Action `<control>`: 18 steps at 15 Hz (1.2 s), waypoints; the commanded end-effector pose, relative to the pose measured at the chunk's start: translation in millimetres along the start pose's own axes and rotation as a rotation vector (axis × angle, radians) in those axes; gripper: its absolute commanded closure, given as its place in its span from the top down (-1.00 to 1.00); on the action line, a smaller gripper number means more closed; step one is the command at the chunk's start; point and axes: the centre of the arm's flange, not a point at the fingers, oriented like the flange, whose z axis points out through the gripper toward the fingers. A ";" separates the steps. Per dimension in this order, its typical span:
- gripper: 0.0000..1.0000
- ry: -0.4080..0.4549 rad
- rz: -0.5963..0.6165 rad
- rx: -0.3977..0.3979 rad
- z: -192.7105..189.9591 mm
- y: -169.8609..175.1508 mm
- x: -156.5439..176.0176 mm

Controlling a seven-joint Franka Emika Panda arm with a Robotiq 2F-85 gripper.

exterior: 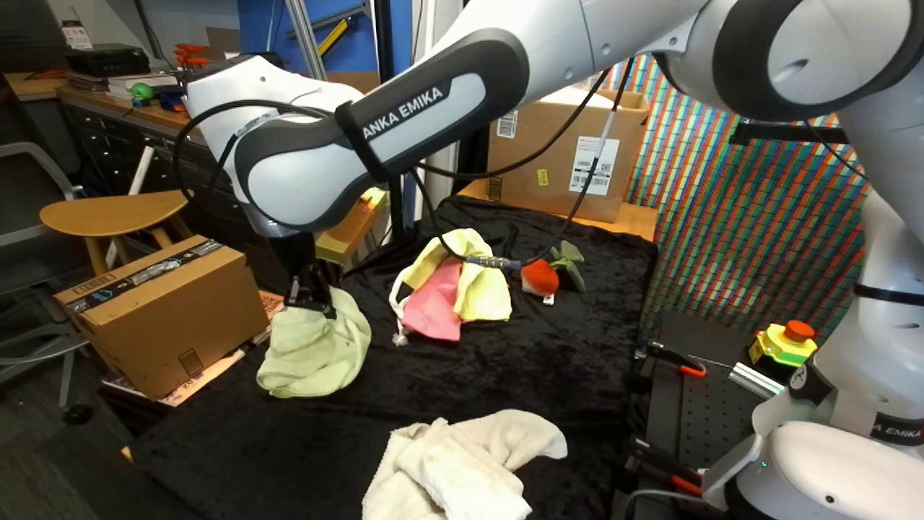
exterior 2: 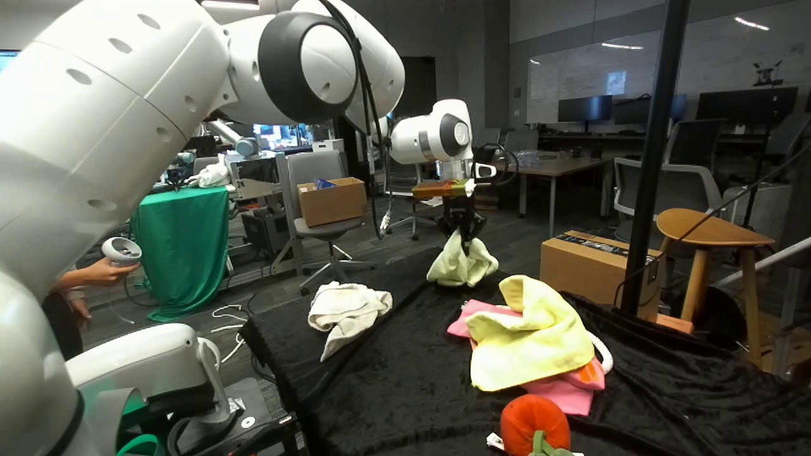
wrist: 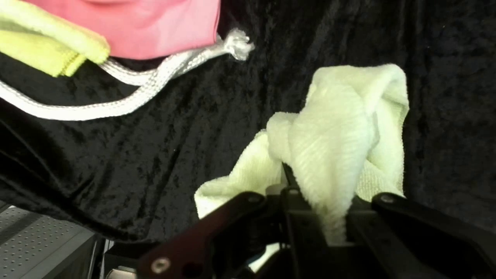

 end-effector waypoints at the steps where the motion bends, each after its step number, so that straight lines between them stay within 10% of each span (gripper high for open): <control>1: -0.93 0.003 0.024 0.021 -38.1 21.1 -62.4; 18: -0.95 0.013 0.490 -0.004 -57.3 177.1 -177.6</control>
